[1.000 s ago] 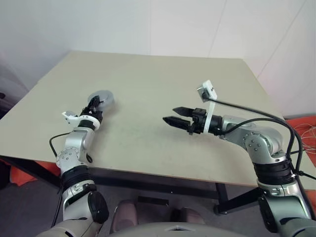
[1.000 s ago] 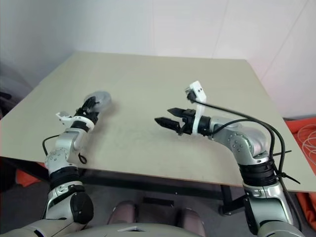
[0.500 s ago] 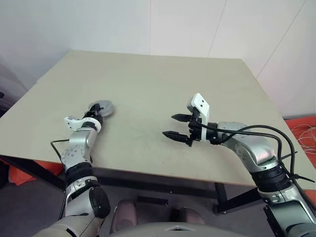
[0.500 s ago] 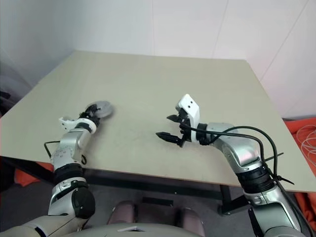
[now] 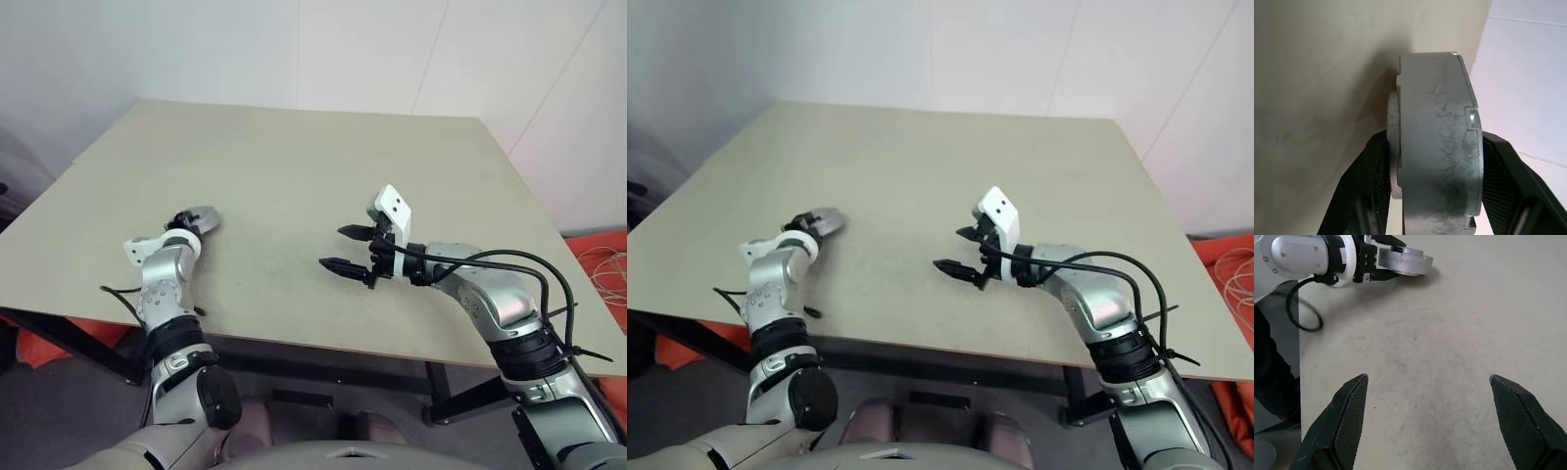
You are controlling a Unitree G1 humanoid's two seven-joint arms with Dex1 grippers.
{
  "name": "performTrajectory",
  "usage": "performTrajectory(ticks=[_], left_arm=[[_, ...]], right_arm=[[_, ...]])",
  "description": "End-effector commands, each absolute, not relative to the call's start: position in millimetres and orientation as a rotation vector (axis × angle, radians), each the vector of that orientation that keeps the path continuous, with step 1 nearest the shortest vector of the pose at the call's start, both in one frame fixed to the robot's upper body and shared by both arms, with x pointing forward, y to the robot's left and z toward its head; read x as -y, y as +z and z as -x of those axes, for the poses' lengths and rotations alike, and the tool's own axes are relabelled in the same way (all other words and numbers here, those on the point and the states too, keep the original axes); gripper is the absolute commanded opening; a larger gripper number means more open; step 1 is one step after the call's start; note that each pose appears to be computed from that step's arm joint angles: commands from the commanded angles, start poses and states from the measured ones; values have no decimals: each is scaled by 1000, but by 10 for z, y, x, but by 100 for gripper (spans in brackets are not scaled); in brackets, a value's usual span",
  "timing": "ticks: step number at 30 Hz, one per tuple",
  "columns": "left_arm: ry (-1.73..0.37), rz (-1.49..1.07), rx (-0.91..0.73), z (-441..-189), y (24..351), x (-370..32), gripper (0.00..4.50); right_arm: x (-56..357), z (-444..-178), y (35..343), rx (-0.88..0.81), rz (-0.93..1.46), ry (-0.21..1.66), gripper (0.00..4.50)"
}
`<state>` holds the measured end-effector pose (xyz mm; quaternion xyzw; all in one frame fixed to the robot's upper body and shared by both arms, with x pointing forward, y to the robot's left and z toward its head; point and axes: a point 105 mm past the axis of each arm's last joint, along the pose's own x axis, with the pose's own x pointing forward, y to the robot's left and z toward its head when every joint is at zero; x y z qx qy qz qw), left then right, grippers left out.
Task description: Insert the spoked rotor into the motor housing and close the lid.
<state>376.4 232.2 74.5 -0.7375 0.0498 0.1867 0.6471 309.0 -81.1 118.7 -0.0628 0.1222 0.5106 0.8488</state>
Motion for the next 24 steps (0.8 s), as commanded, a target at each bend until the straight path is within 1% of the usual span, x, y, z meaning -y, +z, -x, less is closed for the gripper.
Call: performTrajectory(ticks=[1,4,9,12,14,16,18,21,22,24], left_arm=[[341,1651,-83,-3745,1019,-2247,346],[369,1635,-110,-3686,991,-2233,445],[430,1580,-225,-3554,866,-2163,448],[477,1451,-276,-3444,753,-2160,448],[496,1400,-360,-3365,650,-2080,448],[453,1365,-459,-3325,604,-1930,448],[406,1333,-474,-3325,637,-1855,448],[162,884,-455,-3400,807,-1704,448],[82,788,-461,-3405,835,-1624,448],[-62,598,-397,-3450,962,-1522,448]], right_arm=[[858,-3152,1319,-206,151,1045,450],[861,-3152,1301,-212,160,1044,450],[879,-3164,1299,-217,172,1044,450],[903,-3169,1286,-223,186,1043,450],[917,-3169,1277,-227,197,1042,450],[930,-3171,1268,-230,203,1041,450],[943,-3173,1262,-232,207,1039,450],[1003,-3199,1237,-231,230,1017,450],[1024,-3207,1229,-230,235,1011,450],[1070,-3226,1215,-225,238,994,450]])
